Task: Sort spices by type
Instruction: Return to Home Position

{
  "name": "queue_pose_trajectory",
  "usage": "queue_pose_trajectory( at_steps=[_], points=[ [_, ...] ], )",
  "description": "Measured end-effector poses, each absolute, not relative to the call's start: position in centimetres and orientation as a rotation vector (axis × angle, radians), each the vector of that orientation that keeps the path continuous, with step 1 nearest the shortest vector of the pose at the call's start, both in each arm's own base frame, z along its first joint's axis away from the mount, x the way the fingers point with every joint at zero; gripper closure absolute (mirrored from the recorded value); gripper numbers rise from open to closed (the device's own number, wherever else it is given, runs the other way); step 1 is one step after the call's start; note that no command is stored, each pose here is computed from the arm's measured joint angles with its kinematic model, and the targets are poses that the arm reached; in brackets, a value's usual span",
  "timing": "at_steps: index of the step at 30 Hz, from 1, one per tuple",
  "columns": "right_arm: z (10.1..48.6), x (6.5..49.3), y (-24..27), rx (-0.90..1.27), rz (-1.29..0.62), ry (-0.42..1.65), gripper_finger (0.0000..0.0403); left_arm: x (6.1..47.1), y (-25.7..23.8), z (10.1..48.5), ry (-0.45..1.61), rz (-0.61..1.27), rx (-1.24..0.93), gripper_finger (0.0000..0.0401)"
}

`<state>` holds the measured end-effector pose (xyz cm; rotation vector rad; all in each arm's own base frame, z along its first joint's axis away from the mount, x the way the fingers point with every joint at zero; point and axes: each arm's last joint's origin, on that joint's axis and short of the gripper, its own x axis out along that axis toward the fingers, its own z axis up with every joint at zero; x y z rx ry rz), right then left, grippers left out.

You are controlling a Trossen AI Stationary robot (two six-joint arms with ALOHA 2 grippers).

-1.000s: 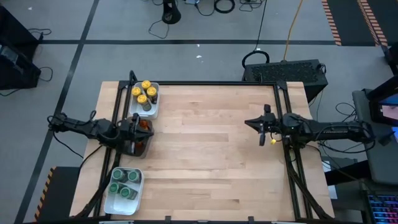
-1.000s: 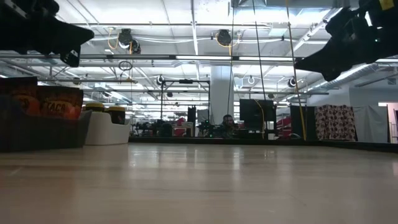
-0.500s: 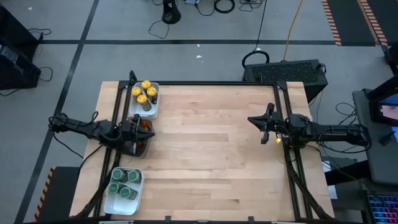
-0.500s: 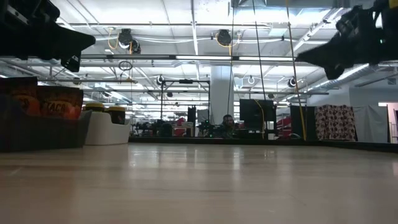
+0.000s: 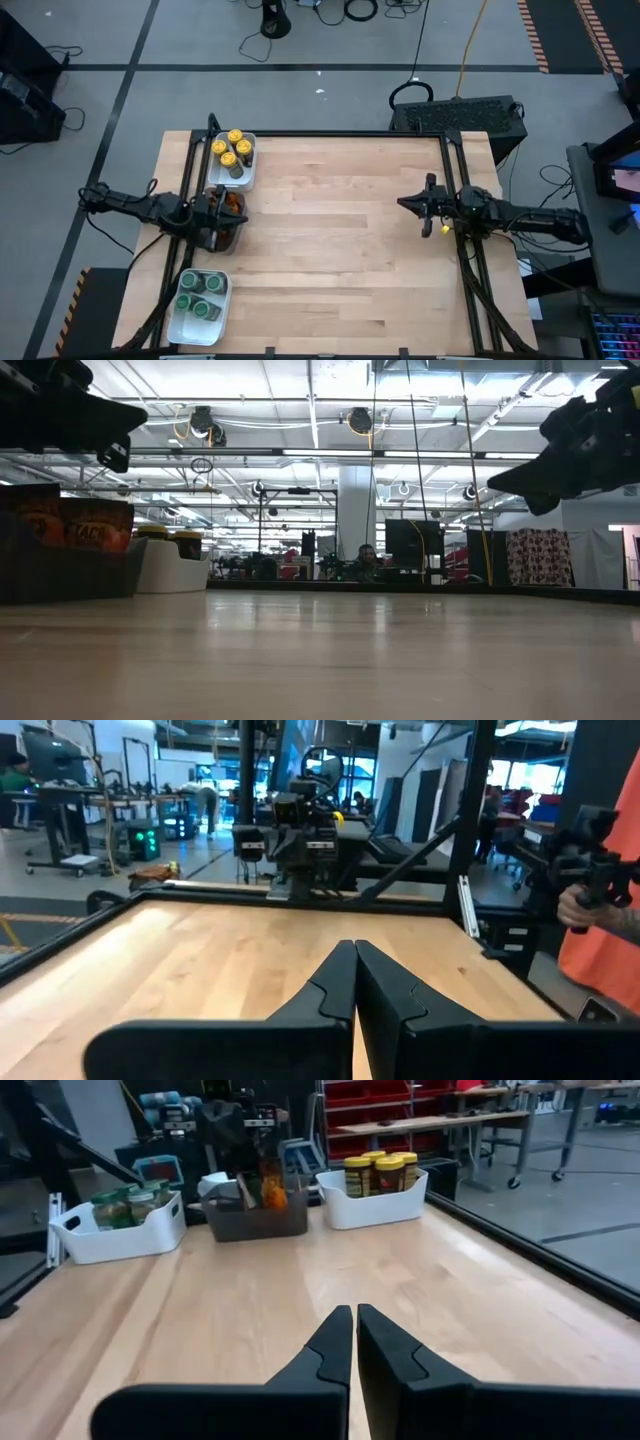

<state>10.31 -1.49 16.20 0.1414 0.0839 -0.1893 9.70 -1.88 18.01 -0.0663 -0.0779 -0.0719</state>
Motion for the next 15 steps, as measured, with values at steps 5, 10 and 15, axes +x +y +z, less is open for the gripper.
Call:
queue_pose_trajectory(
  at_steps=[5,10,15],
  points=[
    [16.04,10.31,-1.51,0.154,-0.147,0.085,0.0403,9.66,-1.9,18.08,-0.083,-0.082,-0.11,0.039],
    [16.01,10.37,-1.44,0.154,-0.122,0.087,0.0403,9.65,-1.9,18.12,-0.087,-0.083,-0.129,0.039],
    [15.97,10.36,-1.52,0.153,-0.148,0.09,0.0403,9.66,-1.53,18.06,-0.088,0.045,-0.156,0.039]
  ],
)
